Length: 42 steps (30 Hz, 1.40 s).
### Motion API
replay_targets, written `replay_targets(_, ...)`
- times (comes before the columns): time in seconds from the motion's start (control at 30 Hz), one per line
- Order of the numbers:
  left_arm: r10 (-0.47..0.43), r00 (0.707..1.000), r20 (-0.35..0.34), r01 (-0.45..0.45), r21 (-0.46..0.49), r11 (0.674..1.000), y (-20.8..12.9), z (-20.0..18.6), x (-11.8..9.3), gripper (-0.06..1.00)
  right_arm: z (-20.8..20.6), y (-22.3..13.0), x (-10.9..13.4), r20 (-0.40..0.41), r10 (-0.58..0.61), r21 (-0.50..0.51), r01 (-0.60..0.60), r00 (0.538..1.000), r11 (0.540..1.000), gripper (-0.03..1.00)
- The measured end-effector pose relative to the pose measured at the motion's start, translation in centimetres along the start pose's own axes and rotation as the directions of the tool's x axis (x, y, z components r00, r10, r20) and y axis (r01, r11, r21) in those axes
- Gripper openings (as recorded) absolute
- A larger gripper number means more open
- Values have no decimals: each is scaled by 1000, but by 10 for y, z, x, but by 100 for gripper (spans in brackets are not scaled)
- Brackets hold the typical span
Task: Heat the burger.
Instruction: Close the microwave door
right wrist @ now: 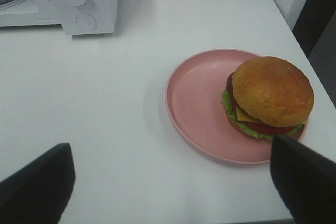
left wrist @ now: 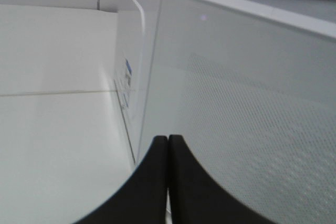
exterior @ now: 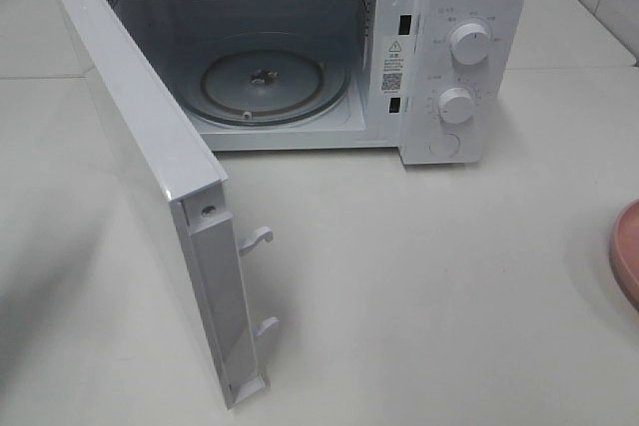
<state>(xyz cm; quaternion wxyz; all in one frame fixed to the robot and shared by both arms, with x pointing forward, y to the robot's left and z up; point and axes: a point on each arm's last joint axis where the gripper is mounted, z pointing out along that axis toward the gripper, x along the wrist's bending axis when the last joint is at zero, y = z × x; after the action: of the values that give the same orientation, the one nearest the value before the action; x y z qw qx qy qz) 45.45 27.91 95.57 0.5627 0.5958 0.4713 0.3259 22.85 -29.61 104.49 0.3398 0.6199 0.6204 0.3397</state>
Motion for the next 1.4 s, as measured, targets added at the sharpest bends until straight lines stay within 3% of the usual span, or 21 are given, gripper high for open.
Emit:
replay_targets(0.2, -18, 997, 77, 14, 57, 998, -12, 20, -1, 0, 0, 0, 0, 0, 0, 0, 0, 1000, 1000, 98)
replay_targets(0.33, 8, 991, 134, -19, 80, 997, -18, 31, -14, 0, 0, 0, 0, 0, 0, 0, 0, 1000, 1000, 98)
replay_targets(0.7, 6, 982, 190, -32, 132, 991, -37, 55, -37, 0, 0, 0, 0, 0, 0, 0, 0, 1000, 1000, 98)
replay_targets(0.9, -20, 983, 183, -7, 147, 989, -44, 65, -47, 0, 0, 0, 0, 0, 0, 0, 0, 1000, 1000, 98)
replay_targets(1.13, -30, 969, 244, -6, 146, 989, -49, 83, -75, 0, 0, 0, 0, 0, 0, 0, 0, 1000, 1000, 98)
replay_targets(1.4, -37, 975, 218, 17, 94, 995, -45, 107, -94, 0, 0, 0, 0, 0, 0, 0, 0, 1000, 1000, 98)
